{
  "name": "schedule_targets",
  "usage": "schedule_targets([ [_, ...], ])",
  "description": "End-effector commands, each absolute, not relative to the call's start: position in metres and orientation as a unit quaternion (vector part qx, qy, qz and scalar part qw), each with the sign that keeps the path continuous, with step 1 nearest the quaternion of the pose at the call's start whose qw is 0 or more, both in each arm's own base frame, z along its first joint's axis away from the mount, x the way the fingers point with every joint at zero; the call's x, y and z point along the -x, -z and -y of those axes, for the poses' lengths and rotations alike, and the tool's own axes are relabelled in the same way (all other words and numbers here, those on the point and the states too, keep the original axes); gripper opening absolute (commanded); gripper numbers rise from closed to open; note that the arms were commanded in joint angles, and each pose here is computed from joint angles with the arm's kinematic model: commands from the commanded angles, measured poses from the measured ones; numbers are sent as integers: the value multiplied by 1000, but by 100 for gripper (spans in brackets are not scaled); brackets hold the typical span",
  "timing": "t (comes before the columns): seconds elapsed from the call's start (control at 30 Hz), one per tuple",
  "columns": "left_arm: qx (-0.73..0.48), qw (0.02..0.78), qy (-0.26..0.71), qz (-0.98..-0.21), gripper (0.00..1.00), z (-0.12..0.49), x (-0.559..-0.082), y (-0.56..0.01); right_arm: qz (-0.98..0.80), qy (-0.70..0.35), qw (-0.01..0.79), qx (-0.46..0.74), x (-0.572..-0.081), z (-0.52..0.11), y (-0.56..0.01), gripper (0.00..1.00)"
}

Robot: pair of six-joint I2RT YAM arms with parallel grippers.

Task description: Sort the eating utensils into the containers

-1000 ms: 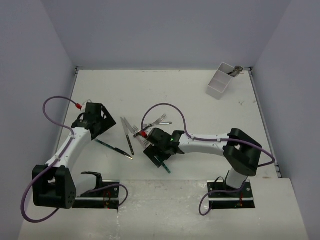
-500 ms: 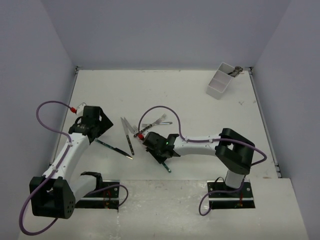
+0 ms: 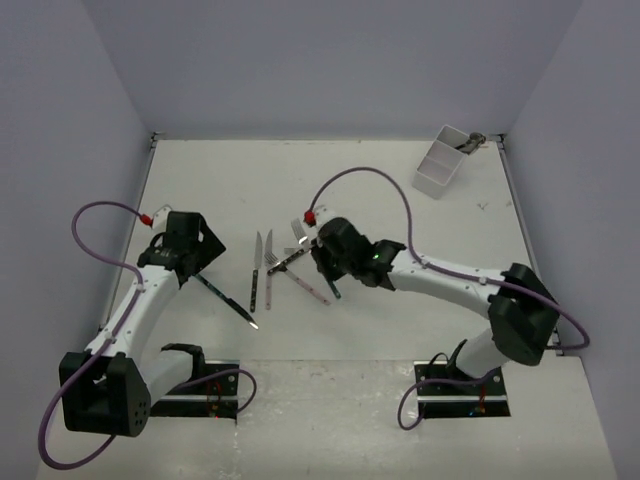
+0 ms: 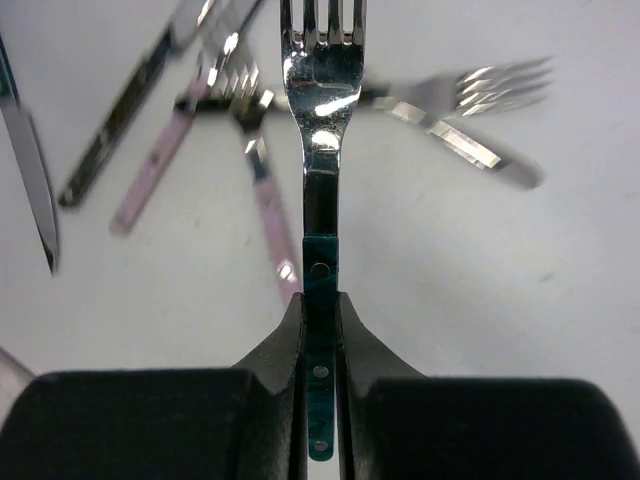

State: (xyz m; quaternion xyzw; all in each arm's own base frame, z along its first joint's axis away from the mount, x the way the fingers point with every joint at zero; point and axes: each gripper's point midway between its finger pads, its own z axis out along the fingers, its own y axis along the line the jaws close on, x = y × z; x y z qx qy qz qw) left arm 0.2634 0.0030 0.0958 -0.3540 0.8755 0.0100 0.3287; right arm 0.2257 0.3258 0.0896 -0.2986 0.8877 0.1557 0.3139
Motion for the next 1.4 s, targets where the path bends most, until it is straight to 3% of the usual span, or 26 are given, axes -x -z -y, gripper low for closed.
schedule_targets([
  [0.0,364,359,-8,-860,100,-7,-281,-112,-840,-198,471,180,-303,-293,-182,0],
  [0.13,365,354,-9,-861,100,-6,-286,-108,-765,-137,630,1,-393,-191,-256,0],
  [0.23,369,353,-16,-860,100,-8,-289,-108,-698,-126,699,-91,-434,-115,-279,0],
  [0.37,372,356,-24,-857,100,-11,-294,-111,-655,-77,721,-212,-482,-32,-286,0],
  [0.5,372,351,-37,-859,100,-14,-302,-113,-595,53,757,-265,-516,29,-298,0],
  [0.87,369,324,-55,-869,100,-14,-312,-106,-550,90,758,-339,-585,88,-277,0],
  [1.37,382,318,-71,-865,100,-18,-321,-107,-589,58,737,-326,-596,75,-222,8],
])
